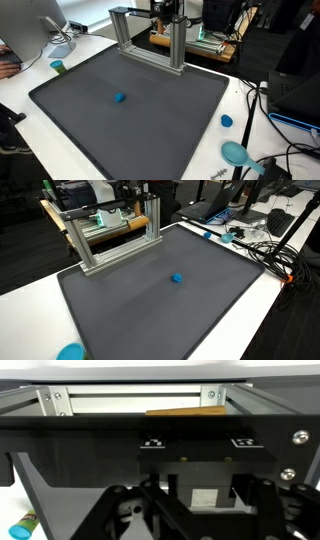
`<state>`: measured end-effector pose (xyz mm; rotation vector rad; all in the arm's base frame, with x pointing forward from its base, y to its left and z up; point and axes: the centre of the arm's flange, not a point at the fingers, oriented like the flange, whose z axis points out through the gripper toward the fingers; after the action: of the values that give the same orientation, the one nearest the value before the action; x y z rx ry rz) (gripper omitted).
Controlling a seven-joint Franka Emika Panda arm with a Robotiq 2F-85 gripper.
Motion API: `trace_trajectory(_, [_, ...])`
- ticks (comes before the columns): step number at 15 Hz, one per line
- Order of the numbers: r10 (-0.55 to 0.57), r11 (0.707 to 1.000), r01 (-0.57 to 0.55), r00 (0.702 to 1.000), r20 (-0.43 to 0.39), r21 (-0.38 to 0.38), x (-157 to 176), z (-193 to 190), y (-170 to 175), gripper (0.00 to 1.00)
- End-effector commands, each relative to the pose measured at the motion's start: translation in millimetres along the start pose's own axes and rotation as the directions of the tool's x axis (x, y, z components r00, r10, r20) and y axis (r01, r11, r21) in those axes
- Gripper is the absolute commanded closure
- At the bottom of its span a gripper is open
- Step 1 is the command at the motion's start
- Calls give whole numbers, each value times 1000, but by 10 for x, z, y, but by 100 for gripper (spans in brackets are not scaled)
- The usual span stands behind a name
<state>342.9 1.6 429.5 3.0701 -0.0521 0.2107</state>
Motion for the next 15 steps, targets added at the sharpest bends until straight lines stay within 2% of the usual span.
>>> trace_trajectory(1, [51, 998, -51, 999, -7, -32, -89, -12, 32, 14])
trace_trajectory(2, [57, 998, -57, 998, -5, -32, -86, -11, 38, 13])
trace_trajectory(4, [67, 997, -67, 998, -5, -32, -87, -11, 43, 31])
trace_trajectory(6, [73, 997, -73, 997, -9, -30, -84, -28, 18, 54])
trace_trajectory(8, [82, 996, -83, 996, -15, -38, -88, -43, -15, 65])
trace_trajectory(12, [93, 995, -93, 996, -12, -47, -80, -35, -19, 65])
trace_trajectory(13, [96, 994, -97, 995, -9, -44, -83, -38, -19, 28])
trace_trajectory(15, [108, 993, -108, 994, -3, -50, -91, -32, -4, 7])
